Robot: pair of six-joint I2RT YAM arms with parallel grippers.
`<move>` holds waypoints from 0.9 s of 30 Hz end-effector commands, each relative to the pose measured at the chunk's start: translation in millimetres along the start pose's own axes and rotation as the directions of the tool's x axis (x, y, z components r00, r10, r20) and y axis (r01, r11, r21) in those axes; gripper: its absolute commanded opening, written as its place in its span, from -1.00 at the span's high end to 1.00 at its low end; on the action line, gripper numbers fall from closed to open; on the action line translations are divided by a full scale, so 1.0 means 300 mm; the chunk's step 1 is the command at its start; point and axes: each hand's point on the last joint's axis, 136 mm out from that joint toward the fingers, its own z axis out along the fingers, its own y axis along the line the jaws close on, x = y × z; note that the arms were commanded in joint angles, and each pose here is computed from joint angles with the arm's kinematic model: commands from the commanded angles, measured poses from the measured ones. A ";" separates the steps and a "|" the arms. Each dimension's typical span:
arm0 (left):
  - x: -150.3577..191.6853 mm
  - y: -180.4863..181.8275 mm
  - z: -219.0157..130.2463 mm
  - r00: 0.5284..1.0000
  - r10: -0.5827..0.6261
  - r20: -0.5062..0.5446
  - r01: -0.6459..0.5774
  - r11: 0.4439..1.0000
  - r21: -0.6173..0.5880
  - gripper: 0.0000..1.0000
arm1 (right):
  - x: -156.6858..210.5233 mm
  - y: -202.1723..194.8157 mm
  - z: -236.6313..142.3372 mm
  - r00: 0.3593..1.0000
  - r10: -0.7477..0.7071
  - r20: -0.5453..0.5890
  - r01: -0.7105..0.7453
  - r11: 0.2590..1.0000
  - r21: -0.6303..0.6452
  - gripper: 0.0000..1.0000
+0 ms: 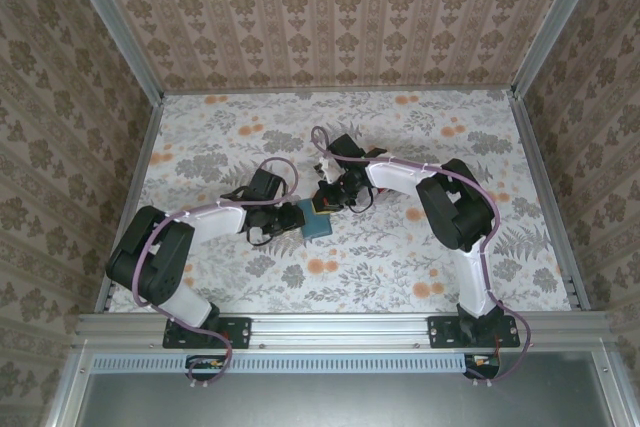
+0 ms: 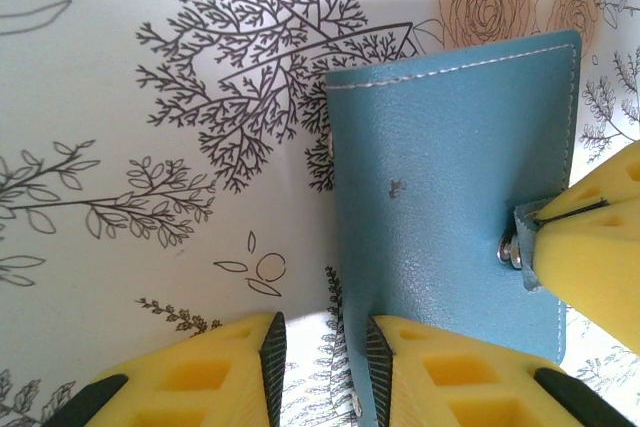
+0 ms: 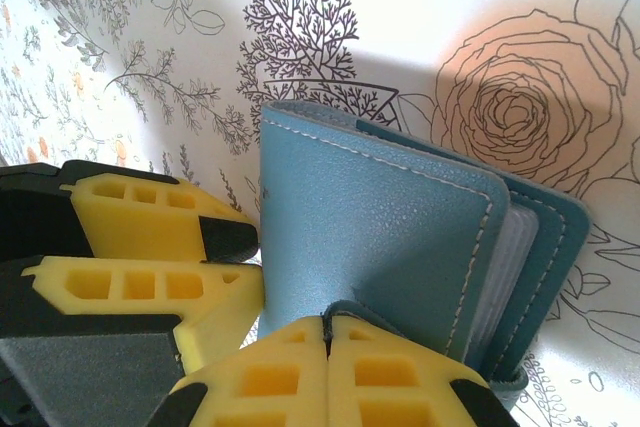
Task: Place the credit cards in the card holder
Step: Close the button on the card holder.
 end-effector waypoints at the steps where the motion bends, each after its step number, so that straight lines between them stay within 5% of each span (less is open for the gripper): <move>1: -0.010 -0.002 0.013 1.000 0.020 0.000 -0.020 1.000 -0.013 0.35 | 0.053 -0.102 0.046 0.999 0.013 -0.039 -0.008 0.994 0.110 0.99; 19: -0.018 -0.005 0.026 1.000 0.023 -0.004 -0.023 1.000 -0.012 0.35 | 0.111 -0.101 0.009 0.987 -0.139 -0.078 0.157 0.933 0.323 0.99; 27: -0.018 -0.004 0.020 1.000 0.027 -0.004 -0.027 0.999 -0.018 0.35 | -0.010 0.091 -0.095 0.991 -0.083 0.107 0.086 0.996 -0.024 0.99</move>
